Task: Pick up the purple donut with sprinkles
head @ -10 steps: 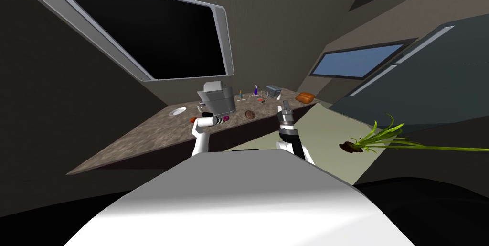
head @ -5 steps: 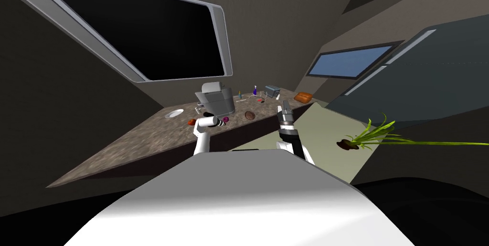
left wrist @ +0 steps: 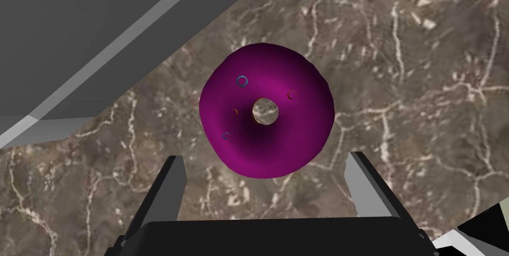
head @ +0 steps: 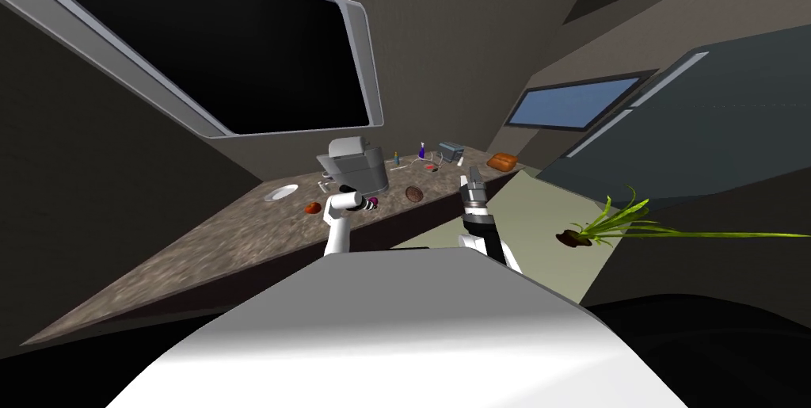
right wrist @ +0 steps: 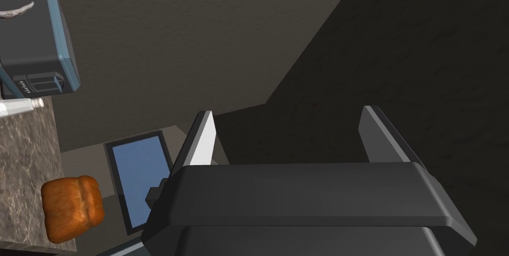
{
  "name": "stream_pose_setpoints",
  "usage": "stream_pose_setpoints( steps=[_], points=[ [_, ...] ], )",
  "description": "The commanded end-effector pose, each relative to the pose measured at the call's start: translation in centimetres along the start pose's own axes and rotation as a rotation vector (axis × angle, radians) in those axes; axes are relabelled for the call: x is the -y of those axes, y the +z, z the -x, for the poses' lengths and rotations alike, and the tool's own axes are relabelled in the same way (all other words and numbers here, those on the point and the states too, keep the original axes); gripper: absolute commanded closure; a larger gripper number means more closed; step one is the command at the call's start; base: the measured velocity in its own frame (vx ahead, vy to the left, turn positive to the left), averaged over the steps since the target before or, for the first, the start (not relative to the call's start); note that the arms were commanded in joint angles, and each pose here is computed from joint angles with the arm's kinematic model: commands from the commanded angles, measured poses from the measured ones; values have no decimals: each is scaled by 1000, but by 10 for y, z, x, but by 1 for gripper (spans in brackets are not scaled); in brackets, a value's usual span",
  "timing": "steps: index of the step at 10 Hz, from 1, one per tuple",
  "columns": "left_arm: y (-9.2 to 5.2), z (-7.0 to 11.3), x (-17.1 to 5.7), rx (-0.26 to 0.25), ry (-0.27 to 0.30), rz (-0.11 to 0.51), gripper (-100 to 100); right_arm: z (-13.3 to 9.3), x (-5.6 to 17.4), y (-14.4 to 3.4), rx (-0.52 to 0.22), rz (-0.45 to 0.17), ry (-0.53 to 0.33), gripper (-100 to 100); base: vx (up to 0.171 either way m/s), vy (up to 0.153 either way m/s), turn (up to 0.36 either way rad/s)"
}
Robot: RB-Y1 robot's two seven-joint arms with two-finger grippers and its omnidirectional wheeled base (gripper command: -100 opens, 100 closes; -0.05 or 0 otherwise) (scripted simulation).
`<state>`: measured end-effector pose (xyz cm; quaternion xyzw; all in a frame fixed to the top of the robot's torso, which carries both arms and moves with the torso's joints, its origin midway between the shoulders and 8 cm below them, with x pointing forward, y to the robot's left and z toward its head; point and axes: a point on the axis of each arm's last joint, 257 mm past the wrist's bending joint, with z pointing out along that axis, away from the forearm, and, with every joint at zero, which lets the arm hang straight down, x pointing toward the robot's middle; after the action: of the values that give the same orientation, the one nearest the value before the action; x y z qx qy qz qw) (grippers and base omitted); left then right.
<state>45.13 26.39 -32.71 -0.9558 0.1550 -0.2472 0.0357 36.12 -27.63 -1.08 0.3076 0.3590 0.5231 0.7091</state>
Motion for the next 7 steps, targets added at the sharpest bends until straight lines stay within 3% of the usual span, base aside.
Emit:
stream_pose_setpoints(
  steps=[1,6,7],
  points=[
    [6,9,19,3,-9,-5,-100,0,0,0,0,0,0,0,6,-58,-104],
    [17,30,63,2,-36,-21,-100,0,0,0,0,0,0,0,1,-82,-60],
    [14,26,56,4,-33,-18,-100,0,0,0,0,0,0,0,-4,-29,5]
  ],
)
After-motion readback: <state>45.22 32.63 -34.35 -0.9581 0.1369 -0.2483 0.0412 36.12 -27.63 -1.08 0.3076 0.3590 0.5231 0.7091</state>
